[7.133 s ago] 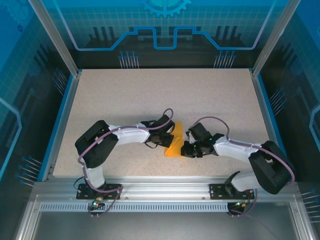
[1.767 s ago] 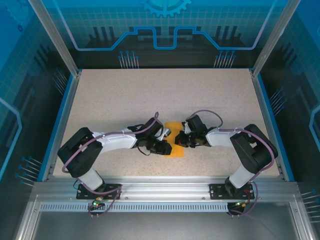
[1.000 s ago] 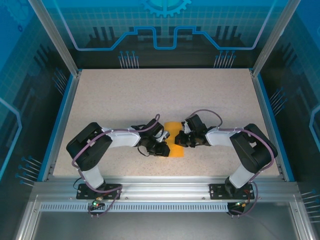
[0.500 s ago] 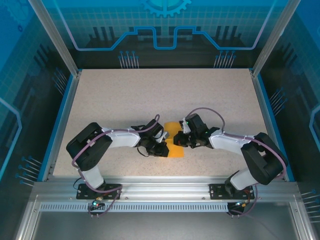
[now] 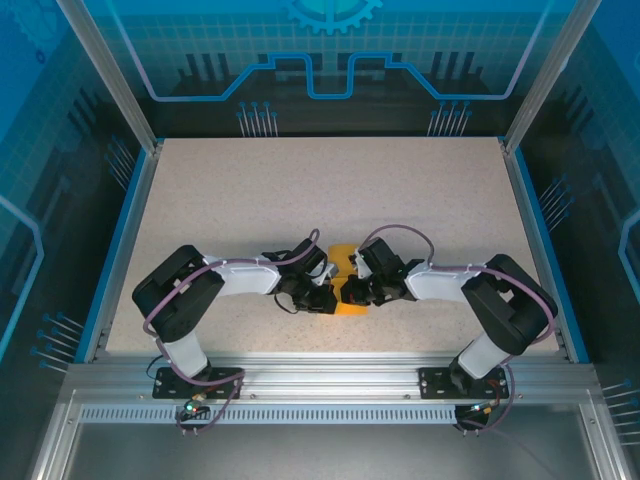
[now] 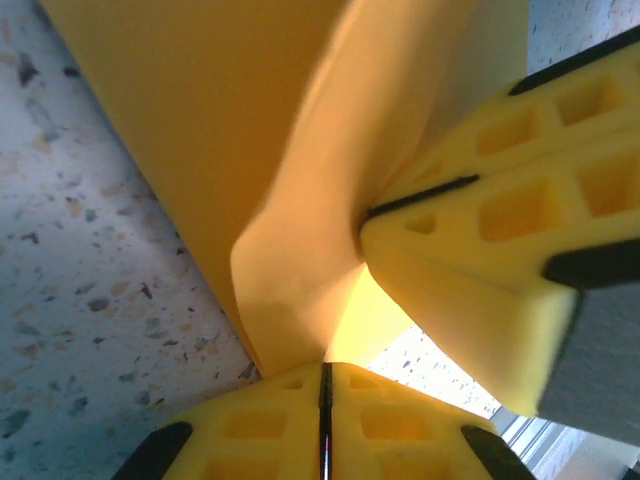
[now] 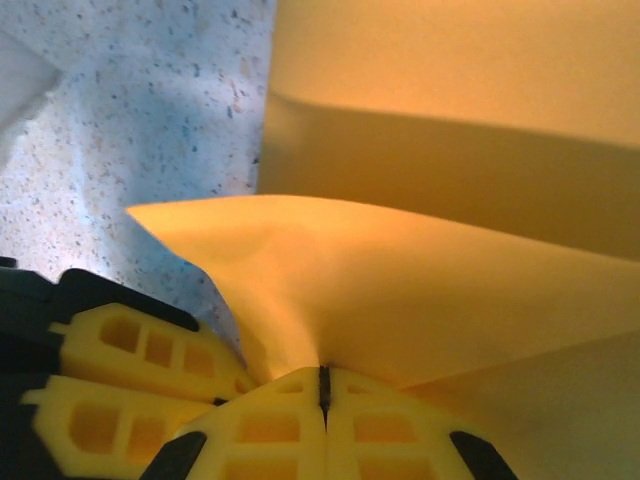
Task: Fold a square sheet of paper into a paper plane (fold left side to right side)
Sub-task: Fold the triangle a second time at the center of the table.
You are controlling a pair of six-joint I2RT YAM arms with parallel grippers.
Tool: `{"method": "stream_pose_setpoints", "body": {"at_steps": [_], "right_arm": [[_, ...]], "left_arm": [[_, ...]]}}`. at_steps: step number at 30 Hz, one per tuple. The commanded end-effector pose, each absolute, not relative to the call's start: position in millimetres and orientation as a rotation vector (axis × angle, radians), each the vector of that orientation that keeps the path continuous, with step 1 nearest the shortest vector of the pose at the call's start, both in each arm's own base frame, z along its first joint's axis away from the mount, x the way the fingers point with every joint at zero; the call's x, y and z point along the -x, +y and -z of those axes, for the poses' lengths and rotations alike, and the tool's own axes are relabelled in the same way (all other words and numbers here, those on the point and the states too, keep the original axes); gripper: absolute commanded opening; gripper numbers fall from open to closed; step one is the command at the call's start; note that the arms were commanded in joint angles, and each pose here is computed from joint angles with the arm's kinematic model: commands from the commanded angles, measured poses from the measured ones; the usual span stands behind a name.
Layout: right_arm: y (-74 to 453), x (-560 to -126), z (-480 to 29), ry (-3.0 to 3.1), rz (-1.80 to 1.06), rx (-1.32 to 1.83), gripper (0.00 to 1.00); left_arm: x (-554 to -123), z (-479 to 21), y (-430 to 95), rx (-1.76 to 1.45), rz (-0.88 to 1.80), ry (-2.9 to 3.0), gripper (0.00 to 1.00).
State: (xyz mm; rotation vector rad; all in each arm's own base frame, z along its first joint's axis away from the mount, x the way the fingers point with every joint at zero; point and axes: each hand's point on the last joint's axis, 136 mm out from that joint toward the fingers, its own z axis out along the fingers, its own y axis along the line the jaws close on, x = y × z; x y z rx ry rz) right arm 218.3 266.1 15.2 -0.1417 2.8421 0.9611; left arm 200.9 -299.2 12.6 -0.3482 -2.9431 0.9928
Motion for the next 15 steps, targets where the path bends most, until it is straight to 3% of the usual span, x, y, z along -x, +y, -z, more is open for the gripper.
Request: {"method": "stream_pose_setpoints", "body": {"at_steps": [1,15], "right_arm": [[275,-219,-17,2.838,-0.967,0.191,0.0],[253,-220,-3,2.91,-0.796,0.212,0.0]], "left_arm": [[-187,6,-274,0.307,-0.812,-2.947,0.09],[-184,11,-268,0.295,-0.767,-2.948,0.06]]}}
